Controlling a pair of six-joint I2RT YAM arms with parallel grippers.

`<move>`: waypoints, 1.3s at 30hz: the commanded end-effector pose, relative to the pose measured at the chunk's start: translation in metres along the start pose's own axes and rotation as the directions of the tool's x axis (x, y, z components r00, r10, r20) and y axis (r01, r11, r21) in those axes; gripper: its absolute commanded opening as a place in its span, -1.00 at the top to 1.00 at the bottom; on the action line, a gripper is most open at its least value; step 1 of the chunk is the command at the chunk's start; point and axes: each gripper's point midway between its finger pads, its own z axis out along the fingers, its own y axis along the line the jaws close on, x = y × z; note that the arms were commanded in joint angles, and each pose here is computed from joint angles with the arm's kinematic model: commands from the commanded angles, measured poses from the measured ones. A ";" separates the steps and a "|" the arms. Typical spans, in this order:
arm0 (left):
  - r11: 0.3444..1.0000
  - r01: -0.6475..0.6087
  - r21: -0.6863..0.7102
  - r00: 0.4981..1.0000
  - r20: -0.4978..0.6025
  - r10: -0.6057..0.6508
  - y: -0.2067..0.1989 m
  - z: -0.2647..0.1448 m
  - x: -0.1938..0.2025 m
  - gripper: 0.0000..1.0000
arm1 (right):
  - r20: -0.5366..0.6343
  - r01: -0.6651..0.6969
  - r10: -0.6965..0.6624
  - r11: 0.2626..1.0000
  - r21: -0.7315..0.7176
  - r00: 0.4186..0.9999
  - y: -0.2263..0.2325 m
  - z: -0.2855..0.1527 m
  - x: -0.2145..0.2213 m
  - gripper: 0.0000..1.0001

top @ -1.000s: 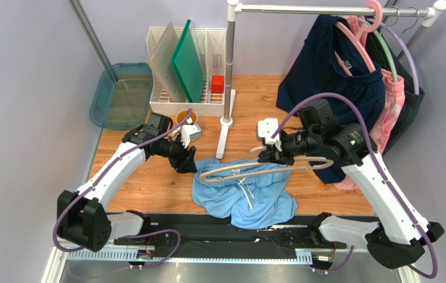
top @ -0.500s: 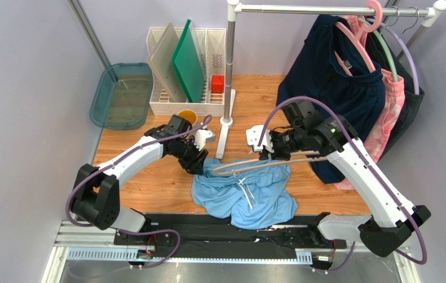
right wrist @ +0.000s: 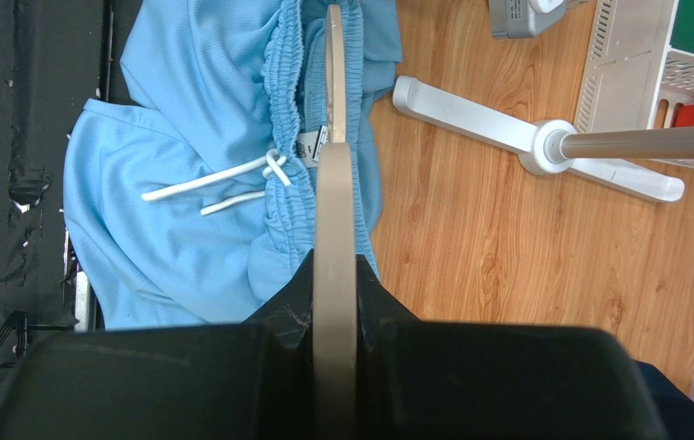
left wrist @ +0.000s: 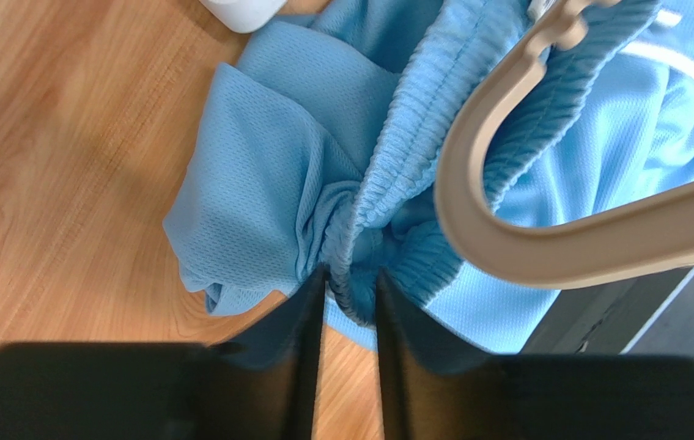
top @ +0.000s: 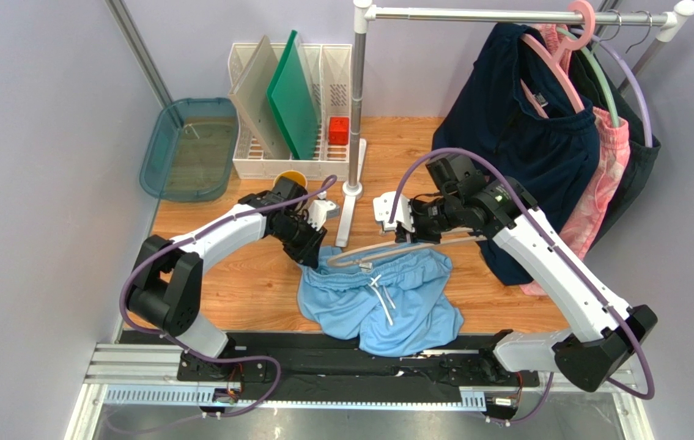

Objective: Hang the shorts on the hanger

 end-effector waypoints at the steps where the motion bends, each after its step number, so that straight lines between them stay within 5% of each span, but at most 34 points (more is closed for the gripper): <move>1: 1.000 -0.021 -0.002 0.998 0.051 0.022 -0.005 -0.013 -0.023 0.60 | 0.057 0.007 -0.007 1.000 0.002 0.998 -0.009 0.007 -0.013 1.00; 5: 1.000 -0.023 0.019 0.997 0.070 0.022 -0.015 -0.024 -0.029 0.99 | 0.092 -0.033 0.036 0.999 -0.038 0.995 -0.004 0.010 -0.020 1.00; 22: 0.996 -0.071 0.054 0.983 0.171 0.060 -0.050 -0.062 -0.049 1.00 | 0.059 -0.247 0.253 0.964 -0.097 0.966 -0.017 0.042 -0.023 1.00; 28: 0.996 -0.044 0.077 0.982 0.184 0.029 -0.057 -0.066 -0.059 1.00 | 0.135 -0.317 0.328 0.943 -0.096 0.935 -0.025 0.046 -0.042 1.00; 39: 0.985 -0.072 0.159 0.976 0.213 0.037 -0.074 -0.074 -0.076 1.00 | 0.276 -0.254 0.272 0.962 -0.102 0.922 -0.018 0.061 -0.063 1.00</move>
